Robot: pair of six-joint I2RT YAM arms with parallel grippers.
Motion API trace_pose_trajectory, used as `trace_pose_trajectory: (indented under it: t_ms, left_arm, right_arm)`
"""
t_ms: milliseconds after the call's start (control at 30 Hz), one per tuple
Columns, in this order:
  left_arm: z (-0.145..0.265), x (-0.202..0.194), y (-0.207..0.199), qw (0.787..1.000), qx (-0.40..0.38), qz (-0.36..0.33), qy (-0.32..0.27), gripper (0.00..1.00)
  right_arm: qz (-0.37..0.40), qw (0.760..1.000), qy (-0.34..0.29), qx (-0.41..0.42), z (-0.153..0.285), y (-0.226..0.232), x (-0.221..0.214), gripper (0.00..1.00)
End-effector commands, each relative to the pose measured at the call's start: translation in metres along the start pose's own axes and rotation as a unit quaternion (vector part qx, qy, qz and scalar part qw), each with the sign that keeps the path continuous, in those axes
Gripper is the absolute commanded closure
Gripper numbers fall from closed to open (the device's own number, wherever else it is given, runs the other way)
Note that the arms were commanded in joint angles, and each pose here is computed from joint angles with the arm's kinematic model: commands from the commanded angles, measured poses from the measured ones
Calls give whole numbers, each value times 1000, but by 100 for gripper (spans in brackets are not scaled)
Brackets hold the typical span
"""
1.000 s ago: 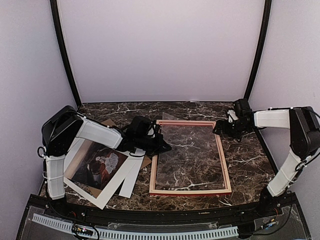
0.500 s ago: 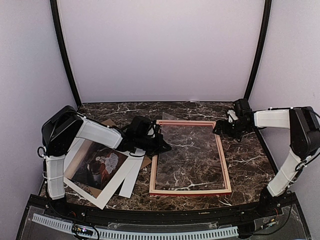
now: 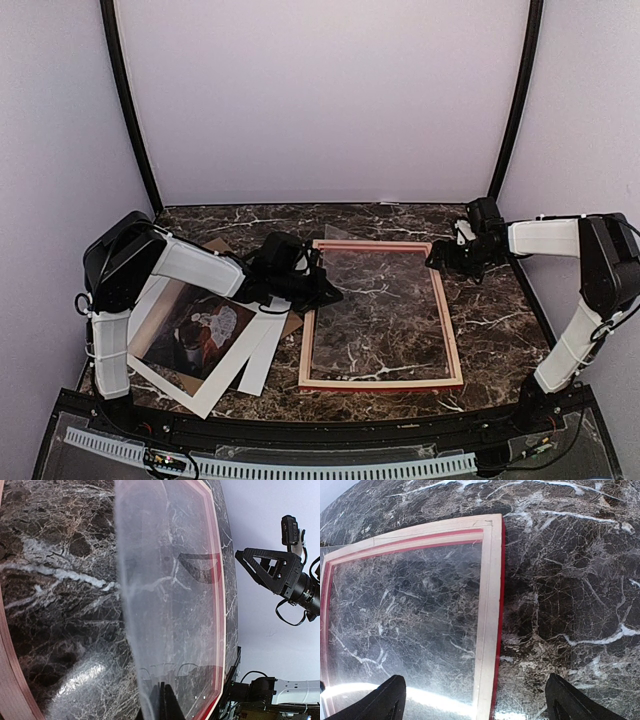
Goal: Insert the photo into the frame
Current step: Place the glass panel in the frame body.
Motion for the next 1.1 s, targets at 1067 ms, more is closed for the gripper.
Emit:
trace_pose_trajectory:
  t_ms: [1067]
  left_arm:
    - [8,1,-5,1000,-2,-2,-4,100]
  right_arm:
    - [10,1000,-13,3,3,7,9,1]
Point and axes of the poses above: each gripper's point midway between its finger pads, its own z axis back along the fingers, its own y axis along the line the jaws close on, x = y × z, the point moved 3 cm from there along z, back along the fingers, and after that the axes turned 14 degrees about -z, right-handed, at the moved point
